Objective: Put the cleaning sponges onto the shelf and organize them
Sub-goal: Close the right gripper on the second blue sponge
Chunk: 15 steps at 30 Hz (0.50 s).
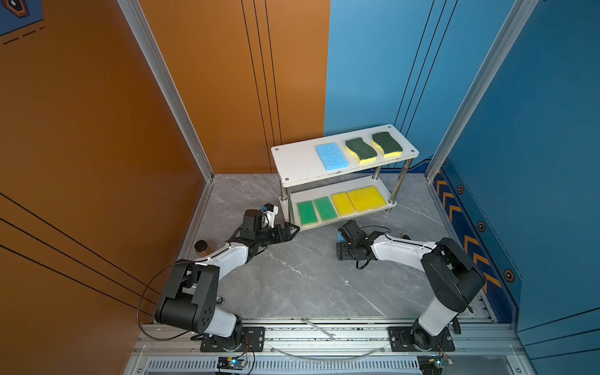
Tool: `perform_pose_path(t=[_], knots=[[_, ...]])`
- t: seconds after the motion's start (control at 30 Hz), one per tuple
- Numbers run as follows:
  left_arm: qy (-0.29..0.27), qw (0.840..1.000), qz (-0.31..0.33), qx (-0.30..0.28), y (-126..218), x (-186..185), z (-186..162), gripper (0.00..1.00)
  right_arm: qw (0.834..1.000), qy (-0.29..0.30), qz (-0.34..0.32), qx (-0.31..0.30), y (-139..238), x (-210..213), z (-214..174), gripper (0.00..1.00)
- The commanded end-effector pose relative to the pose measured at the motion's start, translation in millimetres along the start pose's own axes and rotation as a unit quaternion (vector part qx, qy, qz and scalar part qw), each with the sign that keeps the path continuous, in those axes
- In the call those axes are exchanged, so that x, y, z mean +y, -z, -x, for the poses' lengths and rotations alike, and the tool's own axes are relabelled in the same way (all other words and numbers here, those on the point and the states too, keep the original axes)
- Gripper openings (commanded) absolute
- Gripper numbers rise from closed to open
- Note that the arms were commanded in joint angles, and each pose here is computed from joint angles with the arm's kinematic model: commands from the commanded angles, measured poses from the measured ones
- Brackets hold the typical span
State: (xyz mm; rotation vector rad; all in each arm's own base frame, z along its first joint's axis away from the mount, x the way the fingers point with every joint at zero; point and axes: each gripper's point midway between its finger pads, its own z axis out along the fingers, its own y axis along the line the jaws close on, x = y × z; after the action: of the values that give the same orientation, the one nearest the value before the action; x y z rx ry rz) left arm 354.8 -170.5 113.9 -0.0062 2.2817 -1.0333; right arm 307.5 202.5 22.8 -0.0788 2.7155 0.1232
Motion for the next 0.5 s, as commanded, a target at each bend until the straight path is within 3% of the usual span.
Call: perform_pose_path(t=[0.0,0.17,0.47], knots=[[0.0,1.0,-0.002,0.003,-1.7,-0.4,-4.9,0.98,1.0,0.0,-0.001,0.019,-7.9,0.0,-11.9,0.77],[0.0,1.0,-0.003,0.003,-1.6,-1.3,-3.9,0.98,1.0,0.003,0.003,0.021,-8.1,1.3,-12.4,0.69],[0.001,1.0,-0.003,0.005,-2.7,0.1,-5.6,0.98,1.0,0.022,0.004,0.018,3.5,2.5,-5.5,0.66]])
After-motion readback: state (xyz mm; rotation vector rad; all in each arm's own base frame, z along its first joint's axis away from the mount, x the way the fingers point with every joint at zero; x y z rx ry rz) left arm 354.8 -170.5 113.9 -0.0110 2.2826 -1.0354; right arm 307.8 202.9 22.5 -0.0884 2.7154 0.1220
